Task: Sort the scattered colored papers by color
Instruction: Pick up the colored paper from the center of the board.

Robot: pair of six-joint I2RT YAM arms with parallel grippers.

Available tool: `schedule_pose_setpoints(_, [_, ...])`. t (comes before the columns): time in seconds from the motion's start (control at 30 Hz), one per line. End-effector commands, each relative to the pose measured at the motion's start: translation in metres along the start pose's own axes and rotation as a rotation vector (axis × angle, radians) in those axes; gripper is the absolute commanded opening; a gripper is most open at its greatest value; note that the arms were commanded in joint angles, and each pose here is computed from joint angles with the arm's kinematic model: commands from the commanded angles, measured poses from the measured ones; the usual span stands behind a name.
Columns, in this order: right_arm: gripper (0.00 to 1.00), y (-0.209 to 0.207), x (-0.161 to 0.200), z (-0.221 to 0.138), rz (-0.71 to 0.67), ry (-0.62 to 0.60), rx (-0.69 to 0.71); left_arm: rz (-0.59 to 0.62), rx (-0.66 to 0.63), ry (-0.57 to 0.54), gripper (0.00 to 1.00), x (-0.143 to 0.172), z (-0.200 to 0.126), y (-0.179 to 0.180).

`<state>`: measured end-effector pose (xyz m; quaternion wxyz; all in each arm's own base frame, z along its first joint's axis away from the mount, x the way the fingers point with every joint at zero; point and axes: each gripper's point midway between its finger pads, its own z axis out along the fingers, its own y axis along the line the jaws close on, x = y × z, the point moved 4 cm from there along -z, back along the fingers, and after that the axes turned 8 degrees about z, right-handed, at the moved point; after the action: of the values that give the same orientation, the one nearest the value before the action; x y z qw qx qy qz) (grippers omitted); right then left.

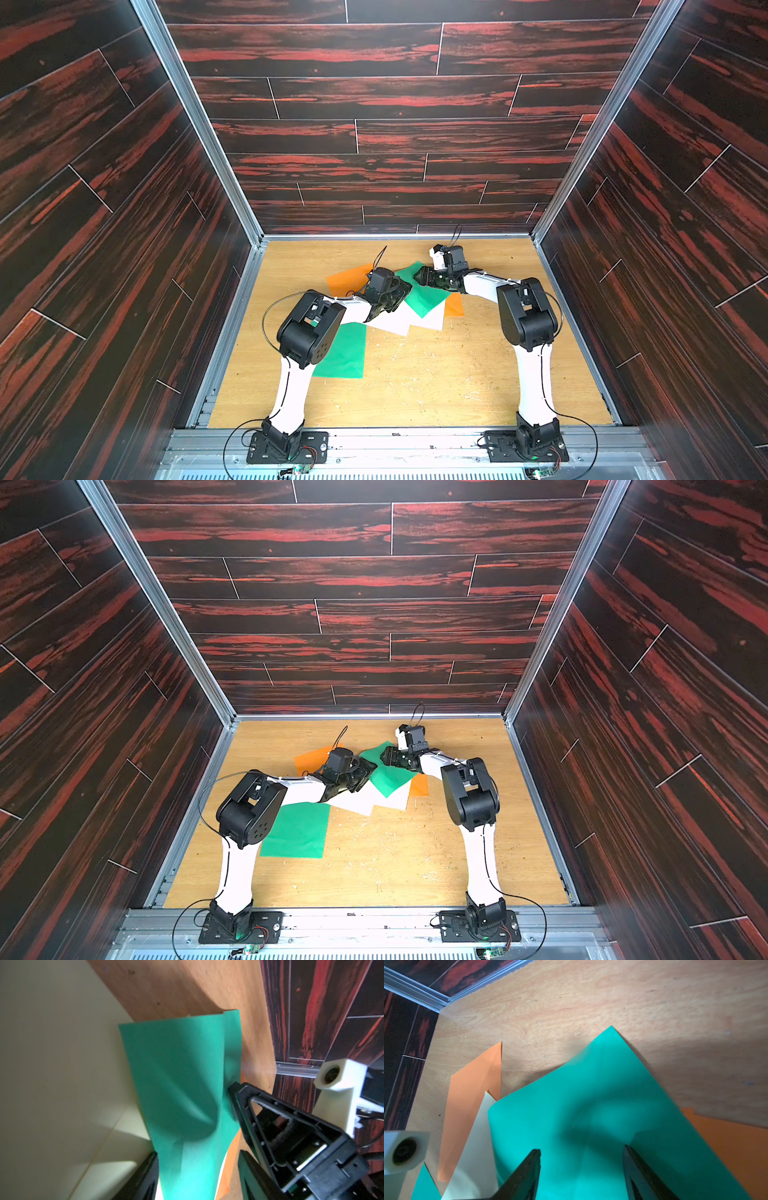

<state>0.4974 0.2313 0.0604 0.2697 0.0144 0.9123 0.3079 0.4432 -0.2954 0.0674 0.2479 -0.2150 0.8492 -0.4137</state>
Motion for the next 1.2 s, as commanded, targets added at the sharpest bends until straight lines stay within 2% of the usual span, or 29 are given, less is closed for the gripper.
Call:
schedule_pose_setpoints(0.0, [0.67,-0.04,0.066,0.024,0.076,0.21,0.092,0.006,0.052,-0.062,0.65,-0.005,0.001,-0.003])
schedule_pose_setpoints(0.27, [0.67,-0.041,0.068,0.027,0.076,0.22,0.088,0.026,0.188,-0.129,0.65,-0.013,-0.007,-0.023])
schedule_pose_setpoints(0.6, [0.67,-0.041,0.07,0.028,0.073,0.229,0.087,0.063,0.322,-0.137,0.65,-0.015,-0.005,-0.04])
schedule_pose_setpoints(0.83, [0.67,-0.041,0.069,0.029,0.07,0.228,0.084,0.09,0.297,-0.102,0.64,-0.01,0.002,-0.034])
schedule_pose_setpoints(1.17, [0.68,-0.042,0.069,0.029,0.068,0.229,0.082,0.151,0.187,-0.067,0.64,-0.004,0.007,-0.013])
